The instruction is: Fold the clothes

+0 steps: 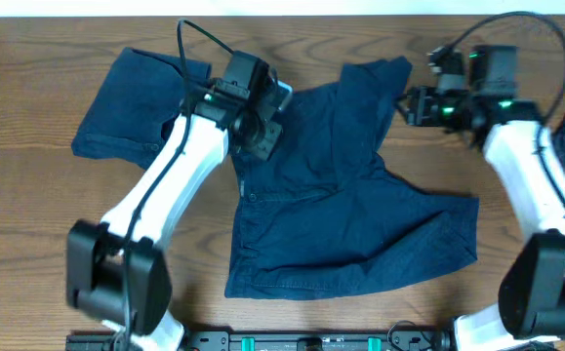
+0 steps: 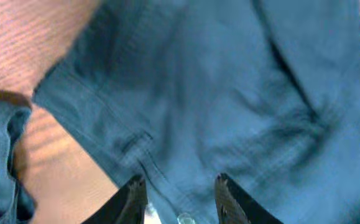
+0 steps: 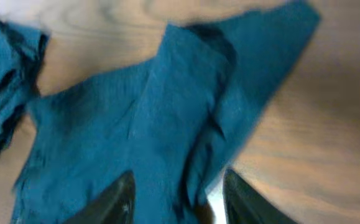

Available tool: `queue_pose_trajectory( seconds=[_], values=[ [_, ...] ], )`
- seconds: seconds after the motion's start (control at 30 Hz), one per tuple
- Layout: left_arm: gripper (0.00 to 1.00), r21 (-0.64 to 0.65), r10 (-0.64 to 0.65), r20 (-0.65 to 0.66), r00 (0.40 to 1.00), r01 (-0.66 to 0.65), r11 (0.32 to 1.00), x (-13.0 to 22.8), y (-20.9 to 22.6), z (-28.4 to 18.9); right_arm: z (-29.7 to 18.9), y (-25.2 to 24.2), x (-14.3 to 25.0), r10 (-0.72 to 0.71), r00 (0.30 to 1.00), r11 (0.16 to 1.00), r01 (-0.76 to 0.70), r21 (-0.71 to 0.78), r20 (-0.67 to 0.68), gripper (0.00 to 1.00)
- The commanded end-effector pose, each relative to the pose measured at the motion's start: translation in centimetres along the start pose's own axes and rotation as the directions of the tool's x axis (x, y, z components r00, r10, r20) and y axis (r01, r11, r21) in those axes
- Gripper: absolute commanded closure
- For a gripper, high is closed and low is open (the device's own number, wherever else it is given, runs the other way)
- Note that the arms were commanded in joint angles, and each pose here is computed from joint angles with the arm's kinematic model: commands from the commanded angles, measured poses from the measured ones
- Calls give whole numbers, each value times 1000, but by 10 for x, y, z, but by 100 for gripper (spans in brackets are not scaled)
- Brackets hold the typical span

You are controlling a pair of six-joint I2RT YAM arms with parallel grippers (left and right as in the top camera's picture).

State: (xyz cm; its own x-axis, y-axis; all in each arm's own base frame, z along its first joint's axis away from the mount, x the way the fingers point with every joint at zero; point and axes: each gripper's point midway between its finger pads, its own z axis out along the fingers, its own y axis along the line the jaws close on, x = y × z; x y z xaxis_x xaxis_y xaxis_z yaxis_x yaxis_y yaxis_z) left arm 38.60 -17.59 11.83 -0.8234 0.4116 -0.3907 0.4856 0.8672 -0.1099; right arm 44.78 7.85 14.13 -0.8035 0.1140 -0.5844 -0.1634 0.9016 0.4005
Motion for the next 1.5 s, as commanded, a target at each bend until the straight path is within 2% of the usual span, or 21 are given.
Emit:
queue_pose_trajectory(
  seconds=[0.0,0.1,0.27,0.33,0.4,0.43,0.47,0.5,0.53,0.57,0.6,0.73,0.87,0.97,1.07,1.13,1.23,1.3,1.33,1.47],
  values=[
    [62,89,-83,-18,996,85,992,0,7,27,32,-17,11,151,988,987,-152,61,15,62],
    [62,171,-117,-33,993,121,978,0,10,56,61,-15,10,208,978,978,-207,-19,22,64],
    [62,199,-150,-77,986,163,966,9,16,88,104,-21,25,305,952,947,-306,-100,-20,63],
    [62,199,-152,-90,984,168,966,13,17,95,115,-16,29,312,949,937,-314,-155,-38,59],
    [62,199,-153,-94,984,169,965,14,18,99,124,-9,32,312,949,924,-316,-215,-56,47],
    [62,198,-153,-91,984,168,966,13,18,100,127,-7,34,312,948,919,-318,-234,-62,45],
    [62,198,-152,-88,984,167,966,13,18,100,129,-6,34,312,948,914,-318,-250,-66,50],
    [62,198,-152,-85,985,166,966,12,18,100,130,-4,34,310,948,911,-316,-265,-68,71],
    [62,198,-151,-83,985,165,966,11,19,100,130,-5,33,310,948,911,-316,-265,-64,86],
    [62,194,-153,-81,985,166,967,11,20,100,129,-7,31,310,949,912,-314,-265,-58,95],
    [63,185,-157,-83,984,170,968,12,22,101,124,-9,26,314,948,911,-315,-266,-46,99],
    [68,131,-216,-89,972,226,965,15,38,100,85,-36,-2,346,938,912,-331,-242,24,99],
    [69,116,-271,-85,959,280,953,16,55,98,21,-80,-28,389,913,916,-368,-161,126,99],
    [70,107,-297,-79,952,304,947,18,67,95,-15,-105,-21,453,882,891,-444,-94,130,99],
    [70,101,-313,-75,947,320,942,19,75,94,-37,-131,4,519,849,852,-524,26,98,98],
    [70,99,-318,-74,945,324,941,20,77,93,-42,-142,24,531,845,839,-535,103,60,94],
    [70,99,-319,-73,945,325,941,20,78,93,-44,-158,49,542,840,816,-532,227,24,76],
    [70,99,-319,-73,945,325,940,20,78,93,-49,-170,58,548,836,788,-529,315,32,58],
    [70,104,-319,-73,945,326,940,19,77,93,-51,-176,60,548,836,778,-527,343,42,53],
    [68,177,-316,-67,946,323,930,13,65,89,-55,-183,59,554,830,768,-537,349,60,51]
  ],
)
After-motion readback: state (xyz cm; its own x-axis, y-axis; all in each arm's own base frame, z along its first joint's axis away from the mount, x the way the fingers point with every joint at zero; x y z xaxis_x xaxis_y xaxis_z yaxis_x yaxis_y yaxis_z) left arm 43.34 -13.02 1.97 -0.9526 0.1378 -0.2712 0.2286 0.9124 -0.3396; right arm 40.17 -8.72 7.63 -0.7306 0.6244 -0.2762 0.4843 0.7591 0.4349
